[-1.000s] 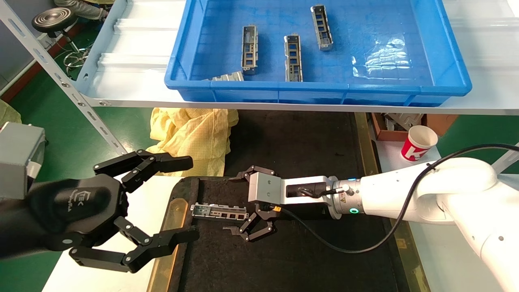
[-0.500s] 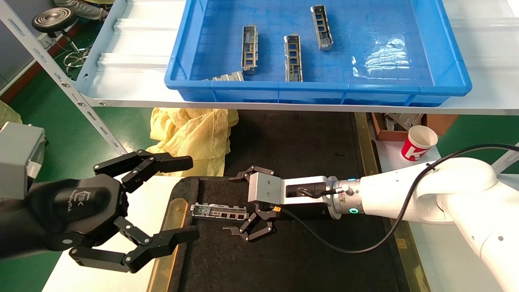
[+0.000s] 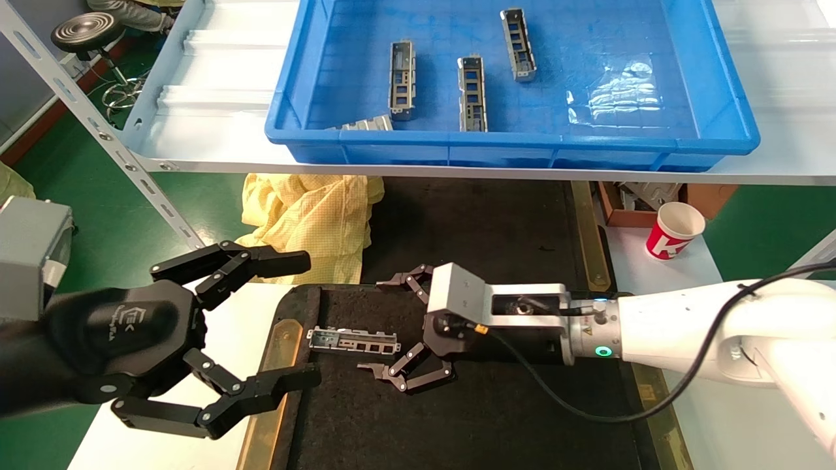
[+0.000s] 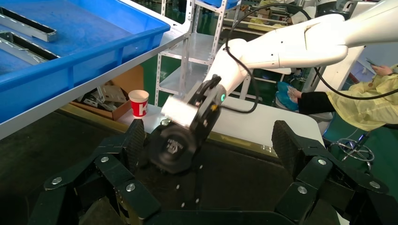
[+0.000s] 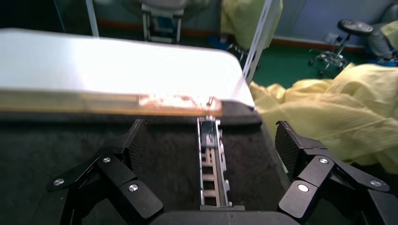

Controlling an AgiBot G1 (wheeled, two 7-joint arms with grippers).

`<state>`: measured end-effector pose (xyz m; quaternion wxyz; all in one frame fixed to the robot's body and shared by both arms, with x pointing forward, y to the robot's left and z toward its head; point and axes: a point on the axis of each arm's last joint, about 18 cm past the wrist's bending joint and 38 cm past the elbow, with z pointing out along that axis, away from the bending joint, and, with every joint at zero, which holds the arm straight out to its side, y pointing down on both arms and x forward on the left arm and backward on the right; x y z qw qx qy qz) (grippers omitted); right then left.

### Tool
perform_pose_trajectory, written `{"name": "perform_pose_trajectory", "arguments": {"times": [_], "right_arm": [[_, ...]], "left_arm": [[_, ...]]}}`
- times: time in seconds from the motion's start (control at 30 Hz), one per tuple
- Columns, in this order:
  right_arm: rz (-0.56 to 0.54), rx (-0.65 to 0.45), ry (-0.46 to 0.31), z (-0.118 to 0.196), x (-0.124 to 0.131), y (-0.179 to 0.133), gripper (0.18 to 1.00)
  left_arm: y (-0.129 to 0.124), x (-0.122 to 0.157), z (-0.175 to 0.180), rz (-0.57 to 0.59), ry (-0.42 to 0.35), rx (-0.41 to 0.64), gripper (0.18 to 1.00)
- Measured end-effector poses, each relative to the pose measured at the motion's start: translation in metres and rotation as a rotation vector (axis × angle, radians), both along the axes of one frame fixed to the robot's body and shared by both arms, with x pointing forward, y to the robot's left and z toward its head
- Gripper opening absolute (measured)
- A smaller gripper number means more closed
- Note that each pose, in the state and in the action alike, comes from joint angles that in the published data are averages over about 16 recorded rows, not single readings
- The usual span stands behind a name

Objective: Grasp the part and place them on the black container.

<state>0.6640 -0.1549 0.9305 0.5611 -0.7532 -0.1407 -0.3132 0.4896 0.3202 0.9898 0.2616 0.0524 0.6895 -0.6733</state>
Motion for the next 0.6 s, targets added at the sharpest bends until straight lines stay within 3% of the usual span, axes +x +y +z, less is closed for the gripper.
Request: {"name": "perform_pose_trajectory", "arguments": {"times": [0.6], "right_arm": [[0.055, 0.198, 0.097, 0.022, -0.054, -0.059, 1.001]], "left_arm": [[0.0, 0.0, 0.0, 0.0, 0.0, 0.0, 1.001]]}}
